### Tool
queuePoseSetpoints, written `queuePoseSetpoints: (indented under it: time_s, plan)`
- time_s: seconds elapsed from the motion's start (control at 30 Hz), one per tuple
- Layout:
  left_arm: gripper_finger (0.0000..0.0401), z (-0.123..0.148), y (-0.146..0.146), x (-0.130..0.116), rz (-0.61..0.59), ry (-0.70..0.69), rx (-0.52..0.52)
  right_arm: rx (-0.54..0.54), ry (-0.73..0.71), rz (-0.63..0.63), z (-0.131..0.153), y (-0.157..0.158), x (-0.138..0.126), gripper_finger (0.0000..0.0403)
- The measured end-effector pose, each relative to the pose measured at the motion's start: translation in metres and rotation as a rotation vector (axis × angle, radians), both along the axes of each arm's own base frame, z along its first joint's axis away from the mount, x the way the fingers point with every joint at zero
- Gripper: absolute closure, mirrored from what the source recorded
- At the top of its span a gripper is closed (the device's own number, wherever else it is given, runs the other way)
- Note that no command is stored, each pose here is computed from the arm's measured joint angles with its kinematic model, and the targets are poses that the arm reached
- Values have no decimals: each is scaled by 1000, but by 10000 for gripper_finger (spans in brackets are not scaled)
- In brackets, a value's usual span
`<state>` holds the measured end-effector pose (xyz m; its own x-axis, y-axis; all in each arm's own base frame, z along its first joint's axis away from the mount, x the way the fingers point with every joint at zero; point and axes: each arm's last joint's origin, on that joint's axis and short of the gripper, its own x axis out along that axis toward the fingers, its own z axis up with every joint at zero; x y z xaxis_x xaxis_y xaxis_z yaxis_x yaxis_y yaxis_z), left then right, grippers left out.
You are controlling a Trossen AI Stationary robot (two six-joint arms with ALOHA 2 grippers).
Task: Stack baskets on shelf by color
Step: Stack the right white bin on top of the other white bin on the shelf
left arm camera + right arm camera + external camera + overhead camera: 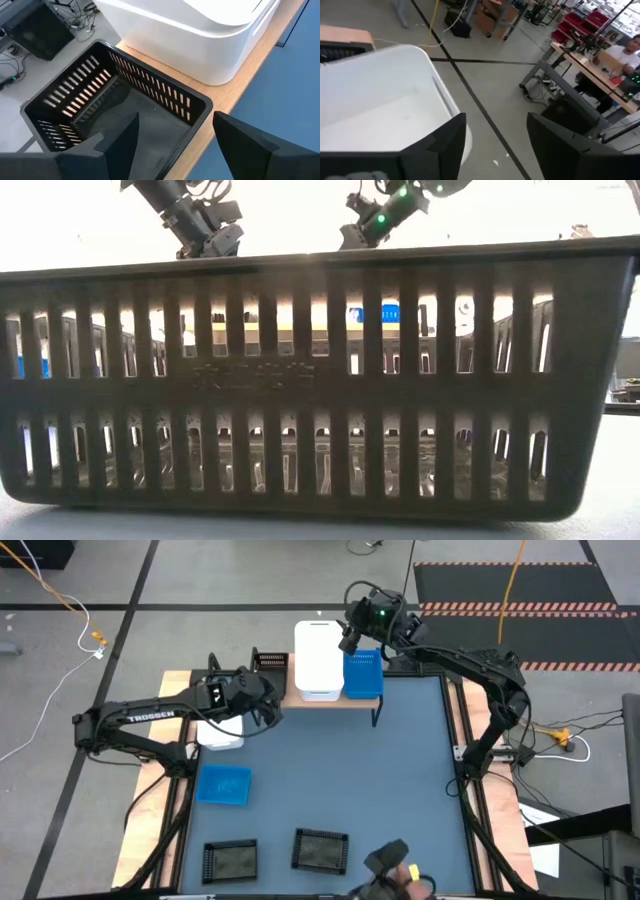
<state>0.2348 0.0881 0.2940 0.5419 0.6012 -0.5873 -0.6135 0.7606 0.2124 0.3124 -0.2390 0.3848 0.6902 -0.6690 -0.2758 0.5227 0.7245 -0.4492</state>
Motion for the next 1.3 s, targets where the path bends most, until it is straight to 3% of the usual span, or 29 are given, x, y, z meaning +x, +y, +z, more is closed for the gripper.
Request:
queuePoseSetpoints:
  time_s: [0.23, 0.4, 0.57, 0.97, 1.3]
  plan:
    - [144, -3, -1, -2, 16, 18, -24, 58, 16, -5, -17, -15, 3, 165]
    - [144, -6, -2, -5, 34, 52, -54, 84, 37, 9, -22, -15, 5, 171]
    - [144, -8, -3, -6, 47, 57, -74, 110, 40, 1, -24, -15, 3, 215]
    - [144, -7, -11, -3, 15, 52, -73, 187, -47, -38, -23, -15, 3, 383]
    - [144, -5, -11, -1, -15, 55, -40, 268, -163, -83, -16, -17, 2, 394]
